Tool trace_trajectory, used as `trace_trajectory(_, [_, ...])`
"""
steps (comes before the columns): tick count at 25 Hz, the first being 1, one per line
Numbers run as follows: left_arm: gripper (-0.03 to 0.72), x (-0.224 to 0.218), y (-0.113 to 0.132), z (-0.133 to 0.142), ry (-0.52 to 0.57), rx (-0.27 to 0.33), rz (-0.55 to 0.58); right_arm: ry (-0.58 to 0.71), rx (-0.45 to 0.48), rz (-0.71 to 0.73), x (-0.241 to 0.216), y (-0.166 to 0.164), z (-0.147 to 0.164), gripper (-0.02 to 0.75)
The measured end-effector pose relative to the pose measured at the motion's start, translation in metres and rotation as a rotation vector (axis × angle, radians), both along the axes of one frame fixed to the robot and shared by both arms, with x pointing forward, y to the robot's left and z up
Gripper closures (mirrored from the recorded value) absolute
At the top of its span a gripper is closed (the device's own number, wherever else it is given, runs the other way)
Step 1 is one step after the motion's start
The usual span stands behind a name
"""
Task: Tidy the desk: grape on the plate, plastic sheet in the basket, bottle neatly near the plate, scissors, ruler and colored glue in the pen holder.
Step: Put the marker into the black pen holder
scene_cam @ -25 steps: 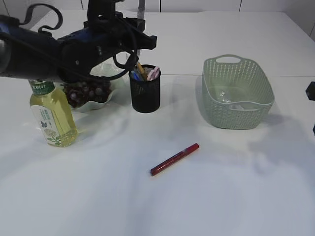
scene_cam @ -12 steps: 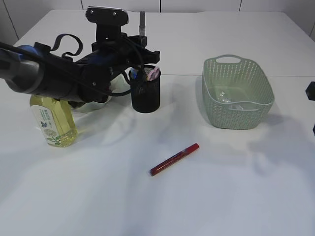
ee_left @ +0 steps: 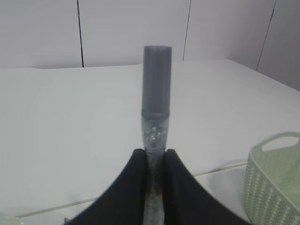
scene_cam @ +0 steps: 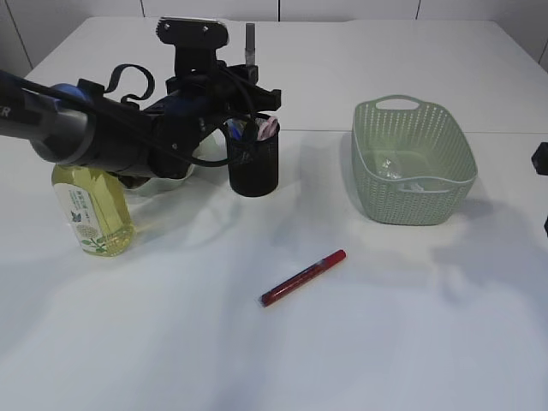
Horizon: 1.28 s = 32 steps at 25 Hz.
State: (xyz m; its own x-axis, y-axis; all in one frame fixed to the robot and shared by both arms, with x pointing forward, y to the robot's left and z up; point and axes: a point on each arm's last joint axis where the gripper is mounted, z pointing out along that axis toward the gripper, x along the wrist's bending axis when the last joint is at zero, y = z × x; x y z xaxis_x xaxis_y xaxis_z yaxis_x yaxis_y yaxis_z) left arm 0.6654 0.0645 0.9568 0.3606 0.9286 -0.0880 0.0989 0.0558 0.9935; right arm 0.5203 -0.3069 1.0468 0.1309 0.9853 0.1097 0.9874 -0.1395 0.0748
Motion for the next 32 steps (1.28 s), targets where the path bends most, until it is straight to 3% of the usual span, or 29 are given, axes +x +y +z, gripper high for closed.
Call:
trace_trajectory(8, [0.581,0.000,0.001,-0.007,0.075,0.028,-0.010,0.000,0.000,0.000,0.000,0.000,0.000,0.360])
trace_trajectory(17, [0.458,0.001,0.003,-0.008,0.083,0.031,-0.009,0.000,0.000,0.000,0.000,0.000,0.000,0.360])
trace_trajectory(21, [0.452,-0.001,0.001,-0.010,0.161,0.057,-0.030,0.000,0.000,0.000,0.000,0.000,0.000,0.360])
trace_trajectory(26, [0.451,-0.010,-0.001,0.009,0.303,0.117,-0.094,0.000,0.000,0.000,0.000,0.000,0.000,0.360])
trace_trajectory(32, [0.451,-0.019,-0.004,0.047,0.466,0.263,-0.194,0.000,0.001,0.000,0.000,0.000,0.000,0.360])
